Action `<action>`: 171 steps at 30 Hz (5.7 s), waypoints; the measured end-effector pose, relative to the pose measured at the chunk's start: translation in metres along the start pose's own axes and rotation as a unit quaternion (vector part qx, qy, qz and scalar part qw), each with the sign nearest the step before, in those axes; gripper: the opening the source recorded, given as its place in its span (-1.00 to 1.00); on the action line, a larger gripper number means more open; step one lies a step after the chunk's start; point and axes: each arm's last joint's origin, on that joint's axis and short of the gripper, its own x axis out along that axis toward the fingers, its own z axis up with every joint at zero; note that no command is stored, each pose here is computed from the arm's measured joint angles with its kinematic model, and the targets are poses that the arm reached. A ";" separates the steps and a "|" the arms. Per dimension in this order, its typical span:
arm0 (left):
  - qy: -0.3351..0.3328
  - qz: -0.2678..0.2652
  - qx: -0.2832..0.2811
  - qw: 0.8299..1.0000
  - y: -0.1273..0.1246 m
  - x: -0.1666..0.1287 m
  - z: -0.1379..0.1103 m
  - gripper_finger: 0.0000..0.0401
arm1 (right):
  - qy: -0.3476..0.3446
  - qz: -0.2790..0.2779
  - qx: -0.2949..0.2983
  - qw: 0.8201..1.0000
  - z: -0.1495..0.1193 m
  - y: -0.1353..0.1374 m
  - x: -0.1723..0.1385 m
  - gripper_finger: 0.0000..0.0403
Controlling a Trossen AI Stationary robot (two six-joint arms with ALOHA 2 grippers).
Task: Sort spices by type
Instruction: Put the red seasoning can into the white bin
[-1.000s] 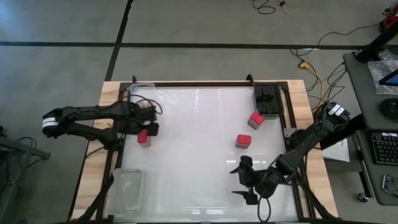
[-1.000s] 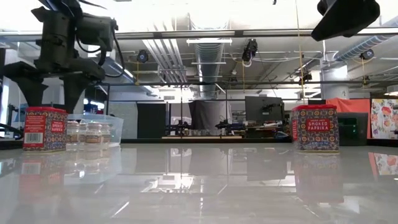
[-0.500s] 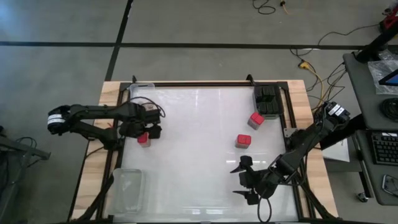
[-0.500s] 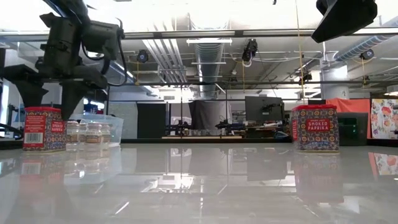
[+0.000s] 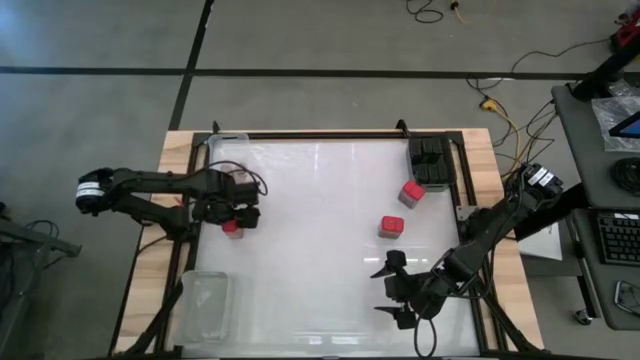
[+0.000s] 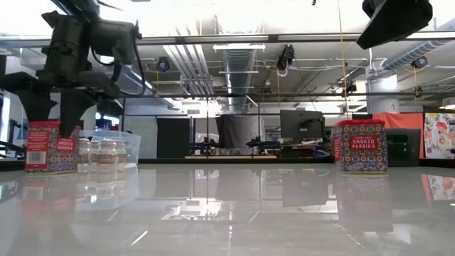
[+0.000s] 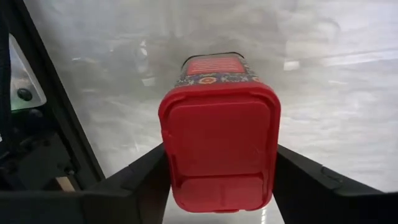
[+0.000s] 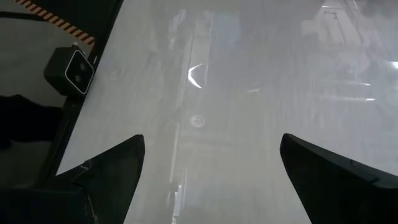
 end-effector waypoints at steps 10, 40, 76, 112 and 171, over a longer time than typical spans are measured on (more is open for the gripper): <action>-0.030 -0.072 0.078 0.994 -0.029 -0.044 -0.027 0.08 | 0.000 0.000 0.002 1.000 0.000 0.000 0.000 0.81; 0.070 0.019 0.049 0.996 0.019 -0.078 -0.214 0.08 | 0.001 0.006 0.013 1.000 -0.002 0.004 -0.002 0.81; 0.043 0.083 -0.020 0.995 0.032 0.009 -0.197 0.16 | 0.000 0.007 0.033 0.999 -0.002 0.004 -0.002 0.81; -0.263 -0.148 0.256 0.918 -0.088 -0.078 -0.239 0.24 | 0.032 -0.025 0.001 0.999 -0.020 0.038 -0.041 0.81; -0.370 -0.246 0.575 0.687 -0.368 -0.038 0.035 0.50 | 0.138 -0.190 0.022 0.972 -0.024 -0.043 -0.088 0.81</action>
